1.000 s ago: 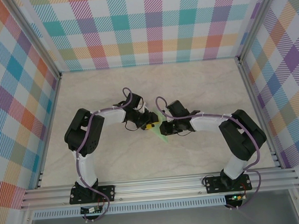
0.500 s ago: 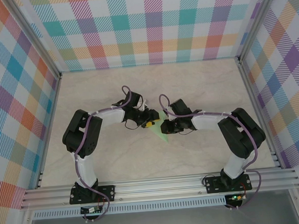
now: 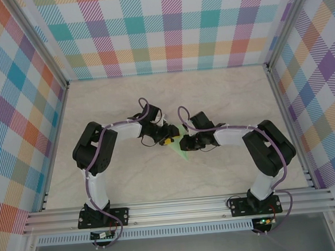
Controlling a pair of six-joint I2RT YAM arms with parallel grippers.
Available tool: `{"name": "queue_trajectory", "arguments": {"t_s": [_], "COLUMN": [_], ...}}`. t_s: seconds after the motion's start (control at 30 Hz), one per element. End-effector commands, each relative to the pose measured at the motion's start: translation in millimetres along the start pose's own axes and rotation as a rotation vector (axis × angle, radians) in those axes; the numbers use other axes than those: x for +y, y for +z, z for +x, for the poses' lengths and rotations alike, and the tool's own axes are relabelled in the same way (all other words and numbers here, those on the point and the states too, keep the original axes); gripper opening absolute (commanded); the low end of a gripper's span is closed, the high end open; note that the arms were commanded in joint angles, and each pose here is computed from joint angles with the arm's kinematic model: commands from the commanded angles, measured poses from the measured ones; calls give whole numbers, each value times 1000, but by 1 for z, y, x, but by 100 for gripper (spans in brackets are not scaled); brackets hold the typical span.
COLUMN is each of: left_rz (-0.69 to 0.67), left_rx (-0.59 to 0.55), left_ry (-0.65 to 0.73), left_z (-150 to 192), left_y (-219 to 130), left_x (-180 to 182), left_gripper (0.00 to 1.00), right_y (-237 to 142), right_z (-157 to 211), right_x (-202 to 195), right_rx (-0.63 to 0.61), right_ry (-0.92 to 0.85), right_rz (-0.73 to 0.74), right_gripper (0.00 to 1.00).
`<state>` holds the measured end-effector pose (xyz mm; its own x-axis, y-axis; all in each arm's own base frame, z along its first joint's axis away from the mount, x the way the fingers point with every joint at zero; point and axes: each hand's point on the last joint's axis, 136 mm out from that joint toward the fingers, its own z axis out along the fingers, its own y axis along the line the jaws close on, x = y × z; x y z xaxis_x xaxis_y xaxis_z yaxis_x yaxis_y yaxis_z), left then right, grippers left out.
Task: Fold a paper plane with a square sheet of paper (fold left side to right side)
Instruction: Fourth fold the wing at the center of the table.
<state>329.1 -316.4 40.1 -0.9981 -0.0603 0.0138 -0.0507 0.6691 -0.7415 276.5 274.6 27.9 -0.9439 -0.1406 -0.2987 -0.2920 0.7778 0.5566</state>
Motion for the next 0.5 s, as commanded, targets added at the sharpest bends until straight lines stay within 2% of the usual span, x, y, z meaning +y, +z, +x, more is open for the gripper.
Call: {"name": "queue_trajectory", "arguments": {"t_s": [0.0, 0.13, 0.33, 0.47], "left_rz": [-7, -11, -45, -56], "left_rx": [17, 19, 20, 23], "left_ry": [17, 16, 8, 5], "left_z": [2, 2, 3, 5], "left_y": [7, 9, 10, 11], "left_x": [-1, 1, 9, 11], "left_gripper": [49, 49, 49, 49], "right_y": [2, 3, 2, -2], "right_z": [-1, -1, -2, -4], "right_x": [0, 1, 2, 4], "right_rx": [3, 6, 5, -6], "right_ry": [5, 4, 3, -1], "right_rz": [-20, -21, -24, -30], "right_gripper": [14, 14, 24, 26]}}
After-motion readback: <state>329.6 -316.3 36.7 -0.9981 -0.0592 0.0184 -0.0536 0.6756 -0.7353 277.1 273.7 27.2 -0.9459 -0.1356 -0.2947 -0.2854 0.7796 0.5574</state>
